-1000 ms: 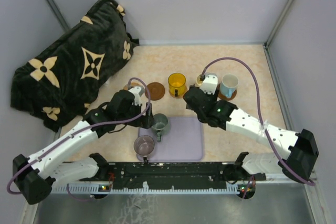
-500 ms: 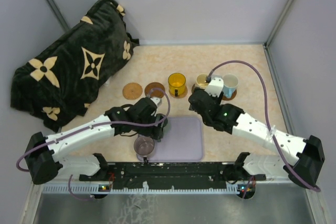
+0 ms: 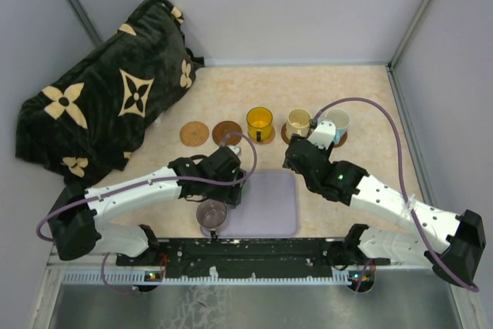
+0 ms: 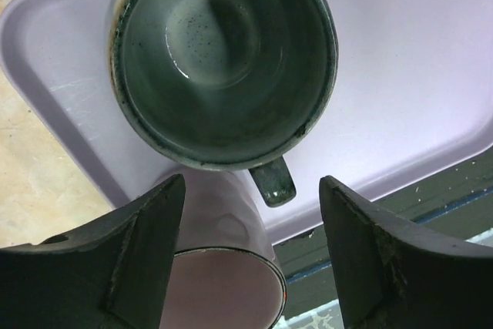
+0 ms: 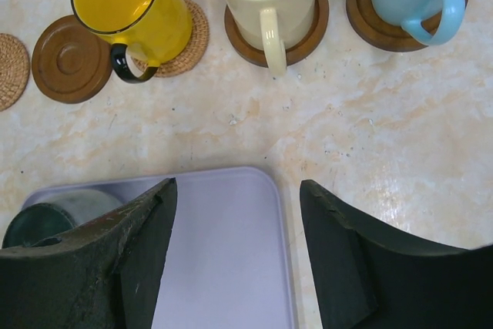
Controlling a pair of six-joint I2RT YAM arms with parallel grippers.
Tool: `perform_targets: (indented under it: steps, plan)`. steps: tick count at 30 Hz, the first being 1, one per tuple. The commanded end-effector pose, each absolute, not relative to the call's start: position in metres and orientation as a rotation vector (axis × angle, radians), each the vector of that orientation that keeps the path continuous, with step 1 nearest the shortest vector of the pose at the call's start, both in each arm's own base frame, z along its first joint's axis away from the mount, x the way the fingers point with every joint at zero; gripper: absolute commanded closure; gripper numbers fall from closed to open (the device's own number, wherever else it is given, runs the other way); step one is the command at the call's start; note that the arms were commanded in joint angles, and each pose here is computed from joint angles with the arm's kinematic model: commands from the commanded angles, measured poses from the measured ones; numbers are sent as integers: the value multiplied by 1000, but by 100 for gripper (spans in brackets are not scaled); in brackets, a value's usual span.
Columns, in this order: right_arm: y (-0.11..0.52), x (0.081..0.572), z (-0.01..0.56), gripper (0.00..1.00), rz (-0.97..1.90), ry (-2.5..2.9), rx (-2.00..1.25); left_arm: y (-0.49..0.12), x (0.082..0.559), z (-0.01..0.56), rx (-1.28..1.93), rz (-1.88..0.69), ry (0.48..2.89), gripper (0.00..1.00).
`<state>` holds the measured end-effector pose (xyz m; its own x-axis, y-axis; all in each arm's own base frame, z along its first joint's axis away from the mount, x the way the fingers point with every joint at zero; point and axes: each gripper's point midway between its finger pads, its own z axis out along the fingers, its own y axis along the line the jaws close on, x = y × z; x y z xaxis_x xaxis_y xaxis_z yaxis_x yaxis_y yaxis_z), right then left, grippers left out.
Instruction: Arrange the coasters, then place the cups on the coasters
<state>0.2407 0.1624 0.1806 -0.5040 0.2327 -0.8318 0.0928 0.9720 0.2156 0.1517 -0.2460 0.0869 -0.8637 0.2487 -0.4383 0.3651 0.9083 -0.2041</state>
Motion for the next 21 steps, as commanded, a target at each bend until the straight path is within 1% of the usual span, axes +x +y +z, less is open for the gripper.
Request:
perform_targets:
  steps: [1, 5, 9, 12, 18, 21]
  plan:
    - [163, 244, 196, 35, 234, 2044, 279, -256, 162, 88, 400, -389, 2626, 25]
    - [164, 244, 197, 35, 243, 2042, 274, -255, 164, 81, 389, -362, 2630, 29]
    - [167, 243, 196, 35, 255, 2046, 270, -251, 166, 74, 376, -322, 2632, 40]
    - [168, 244, 196, 35, 261, 2046, 269, -247, 164, 66, 373, -293, 2652, 42]
    - [169, 244, 197, 35, 273, 2044, 269, -238, 161, 57, 364, -253, 2668, 56]
    - [170, 244, 197, 36, 280, 2043, 270, -235, 160, 55, 366, -238, 2674, 59]
